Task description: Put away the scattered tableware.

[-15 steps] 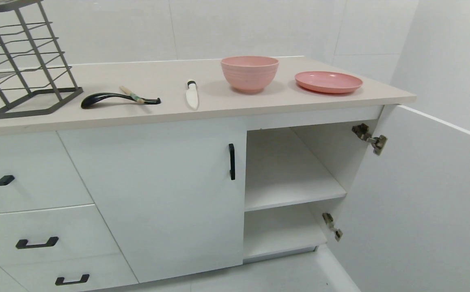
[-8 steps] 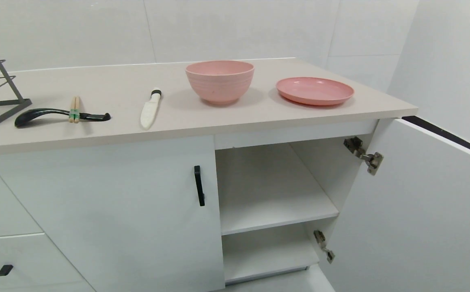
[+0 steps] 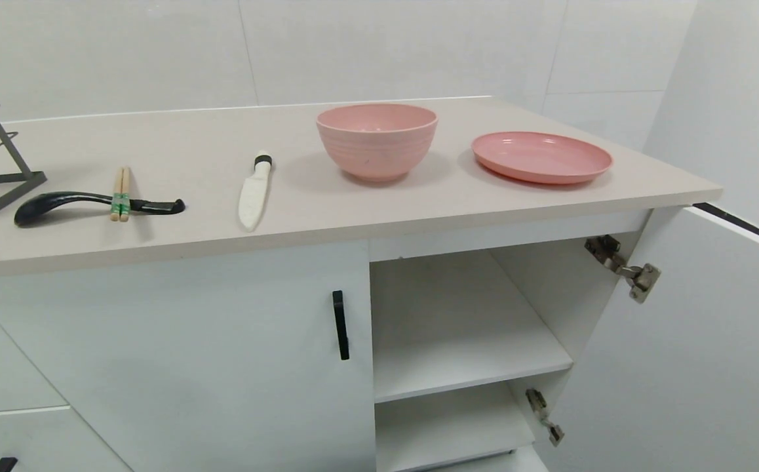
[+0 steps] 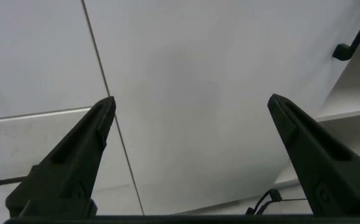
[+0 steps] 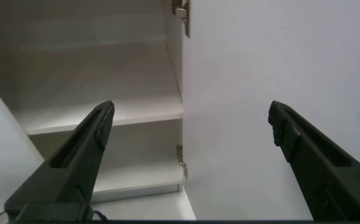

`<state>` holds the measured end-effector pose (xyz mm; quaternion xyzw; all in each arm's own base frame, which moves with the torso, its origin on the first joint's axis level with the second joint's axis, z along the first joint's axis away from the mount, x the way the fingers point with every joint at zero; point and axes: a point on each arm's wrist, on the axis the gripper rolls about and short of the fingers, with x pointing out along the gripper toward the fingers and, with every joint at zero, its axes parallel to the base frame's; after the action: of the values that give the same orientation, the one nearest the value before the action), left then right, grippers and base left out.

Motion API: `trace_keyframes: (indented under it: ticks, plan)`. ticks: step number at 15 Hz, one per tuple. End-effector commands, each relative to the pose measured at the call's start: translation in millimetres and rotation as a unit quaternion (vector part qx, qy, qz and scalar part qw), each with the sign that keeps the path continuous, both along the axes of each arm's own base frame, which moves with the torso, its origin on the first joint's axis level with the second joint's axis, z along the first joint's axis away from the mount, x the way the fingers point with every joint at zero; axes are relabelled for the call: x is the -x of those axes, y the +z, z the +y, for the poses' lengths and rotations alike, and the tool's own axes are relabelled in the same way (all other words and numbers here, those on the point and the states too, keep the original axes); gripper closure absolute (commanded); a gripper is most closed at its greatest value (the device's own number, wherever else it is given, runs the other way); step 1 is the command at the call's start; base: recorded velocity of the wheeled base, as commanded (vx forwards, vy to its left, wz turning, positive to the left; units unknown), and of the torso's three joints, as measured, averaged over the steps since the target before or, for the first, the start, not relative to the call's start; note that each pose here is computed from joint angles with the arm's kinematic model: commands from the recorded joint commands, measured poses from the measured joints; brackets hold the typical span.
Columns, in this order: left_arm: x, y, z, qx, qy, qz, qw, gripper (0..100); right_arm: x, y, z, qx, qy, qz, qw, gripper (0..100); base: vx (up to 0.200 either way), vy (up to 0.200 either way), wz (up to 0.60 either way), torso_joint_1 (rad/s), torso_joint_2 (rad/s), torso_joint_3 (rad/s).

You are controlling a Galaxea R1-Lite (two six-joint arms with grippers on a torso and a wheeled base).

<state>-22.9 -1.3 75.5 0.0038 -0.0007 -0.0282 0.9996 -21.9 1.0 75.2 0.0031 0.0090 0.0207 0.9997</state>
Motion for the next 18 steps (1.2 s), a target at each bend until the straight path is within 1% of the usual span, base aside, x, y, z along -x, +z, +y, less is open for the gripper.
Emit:
trace_keyframes:
  ticks: [1, 4, 12, 16, 18]
  plan:
    - [-0.1, 0.0, 0.0, 0.000, 0.000, 0.001, 1.0000, 0, -0.3, 0.1, 0.0, 0.000, 0.000, 0.002, 1.000, 0, 0.000, 0.000, 0.00, 0.000, 0.00, 0.000]
    - [-0.1, 0.0, 0.0, 0.000, 0.000, 0.001, 1.0000, 0, -0.2, 0.1, 0.0, 0.000, 0.000, 0.001, 1.000, 0, 0.200, 0.000, 0.00, -0.001, 0.00, 0.002]
    - [-0.1, 0.0, 0.0, 0.001, 0.000, 0.001, 1.0000, 0, -0.2, 0.1, 0.0, 0.000, -0.001, 0.001, 1.000, 0, 0.000, 0.000, 0.00, 0.008, -0.02, -0.005]
    - [-0.1, 0.0, 0.0, 0.001, 0.000, 0.001, 1.0000, 0, -0.2, 0.1, 0.0, 0.000, -0.001, 0.001, 1.000, 0, 0.000, 0.000, 0.00, 0.170, -0.16, -0.201]
    - [-0.1, 0.0, 0.0, 0.001, 0.000, 0.001, 1.0000, 0, -0.2, 0.1, 0.0, 0.000, -0.001, 0.001, 1.000, 0, 0.000, 0.000, 0.00, 0.215, -0.61, -0.256]
